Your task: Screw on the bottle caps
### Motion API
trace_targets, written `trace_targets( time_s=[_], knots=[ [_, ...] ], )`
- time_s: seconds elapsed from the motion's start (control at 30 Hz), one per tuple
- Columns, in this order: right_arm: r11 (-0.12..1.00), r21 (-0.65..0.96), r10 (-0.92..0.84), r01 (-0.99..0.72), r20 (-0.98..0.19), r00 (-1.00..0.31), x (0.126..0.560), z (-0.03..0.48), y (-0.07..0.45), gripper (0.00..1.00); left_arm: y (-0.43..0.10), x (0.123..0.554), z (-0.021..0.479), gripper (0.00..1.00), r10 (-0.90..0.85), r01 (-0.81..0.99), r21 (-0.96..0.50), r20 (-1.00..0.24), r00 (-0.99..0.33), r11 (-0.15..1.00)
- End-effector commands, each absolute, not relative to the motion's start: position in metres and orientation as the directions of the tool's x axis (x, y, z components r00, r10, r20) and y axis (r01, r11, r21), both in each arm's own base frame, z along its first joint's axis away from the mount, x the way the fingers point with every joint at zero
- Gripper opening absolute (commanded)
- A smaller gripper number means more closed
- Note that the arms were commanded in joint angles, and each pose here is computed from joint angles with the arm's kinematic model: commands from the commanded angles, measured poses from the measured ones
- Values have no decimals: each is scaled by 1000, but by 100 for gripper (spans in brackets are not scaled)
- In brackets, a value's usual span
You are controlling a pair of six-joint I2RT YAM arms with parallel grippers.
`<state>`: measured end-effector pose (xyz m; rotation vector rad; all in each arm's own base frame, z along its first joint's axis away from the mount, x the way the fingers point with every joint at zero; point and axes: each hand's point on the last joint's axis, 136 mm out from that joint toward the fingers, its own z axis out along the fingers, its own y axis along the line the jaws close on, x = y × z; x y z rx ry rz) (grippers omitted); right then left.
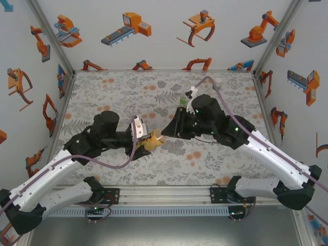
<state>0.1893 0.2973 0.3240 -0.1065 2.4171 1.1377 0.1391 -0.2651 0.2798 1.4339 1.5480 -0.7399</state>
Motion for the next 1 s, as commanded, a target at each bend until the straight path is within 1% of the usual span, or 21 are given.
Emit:
trace_targets(
  time_s=[0.0,0.23,0.4,0.6,0.8,0.97],
  knots=[
    [706,642,92,-298,-501,-861,204,323,296,15,-259,138,291,73,438,971,157,-897,63,183],
    [820,465,-17,-333,-562,-827,242,308,291,12,-246,135,291,77,446,960,170,-893,56,220],
    [864,351,-94,-361,-591,-801,283,303,294,10,-238,132,290,77,452,954,173,-891,46,243],
    [897,222,-182,-383,-603,-776,340,297,301,8,-230,129,285,76,460,952,159,-888,22,260],
    [909,149,-225,-390,-613,-758,395,289,310,7,-225,127,283,76,451,948,144,-892,-1,285],
    [909,126,-238,-397,-626,-743,432,280,318,6,-221,127,280,76,448,941,134,-894,-20,309]
  ],
)
